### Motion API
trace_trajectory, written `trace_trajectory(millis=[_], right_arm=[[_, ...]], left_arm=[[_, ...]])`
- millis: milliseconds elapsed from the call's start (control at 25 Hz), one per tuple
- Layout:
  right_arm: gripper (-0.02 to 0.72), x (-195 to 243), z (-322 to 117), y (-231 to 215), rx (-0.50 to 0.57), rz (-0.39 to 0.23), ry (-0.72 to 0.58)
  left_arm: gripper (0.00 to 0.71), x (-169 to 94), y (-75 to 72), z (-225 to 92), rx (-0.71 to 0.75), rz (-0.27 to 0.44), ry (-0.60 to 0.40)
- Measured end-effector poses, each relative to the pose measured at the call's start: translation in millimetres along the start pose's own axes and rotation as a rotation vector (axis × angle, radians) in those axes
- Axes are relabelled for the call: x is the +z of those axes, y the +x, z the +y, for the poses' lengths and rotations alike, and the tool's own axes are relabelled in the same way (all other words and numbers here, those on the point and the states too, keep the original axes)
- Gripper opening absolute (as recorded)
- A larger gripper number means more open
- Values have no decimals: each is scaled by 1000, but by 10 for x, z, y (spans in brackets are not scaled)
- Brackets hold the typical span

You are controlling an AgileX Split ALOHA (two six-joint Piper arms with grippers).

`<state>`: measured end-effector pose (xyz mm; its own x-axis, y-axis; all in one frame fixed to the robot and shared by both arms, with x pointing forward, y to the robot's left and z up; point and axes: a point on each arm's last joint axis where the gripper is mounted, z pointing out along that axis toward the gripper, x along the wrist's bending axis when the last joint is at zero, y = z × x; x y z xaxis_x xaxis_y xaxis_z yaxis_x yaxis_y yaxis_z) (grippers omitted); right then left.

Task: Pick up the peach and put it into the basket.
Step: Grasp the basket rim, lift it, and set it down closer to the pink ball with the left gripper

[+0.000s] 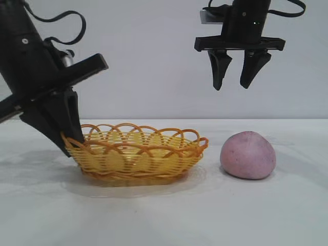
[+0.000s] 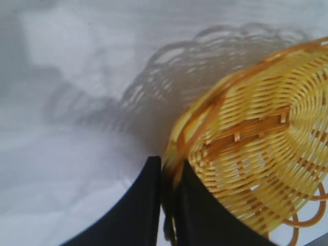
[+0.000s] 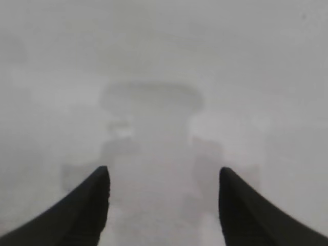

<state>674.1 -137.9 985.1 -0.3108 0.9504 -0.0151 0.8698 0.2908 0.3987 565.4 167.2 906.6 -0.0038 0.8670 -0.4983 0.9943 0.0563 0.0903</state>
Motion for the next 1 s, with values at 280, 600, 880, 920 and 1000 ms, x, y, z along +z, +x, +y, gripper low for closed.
trace_trajectory(millis=[280,600,880,920,1000], right_arm=[[419,0,-2,0,0,0,2],[419,0,-2,0,2,0,2],[419,0,0,0,2,0,0],[419,0,0,0,2,0,0],[419,0,0,0,2,0,0]], left_arm=[[533,-62,-77,33,52,-18,48],[533,-507,-283,215,295,70,-11],[533,-792,-213,395,484,351,-15],[533,-823,-187,418,491,398,-19],[533,-864,-143,447,514,470,-22]])
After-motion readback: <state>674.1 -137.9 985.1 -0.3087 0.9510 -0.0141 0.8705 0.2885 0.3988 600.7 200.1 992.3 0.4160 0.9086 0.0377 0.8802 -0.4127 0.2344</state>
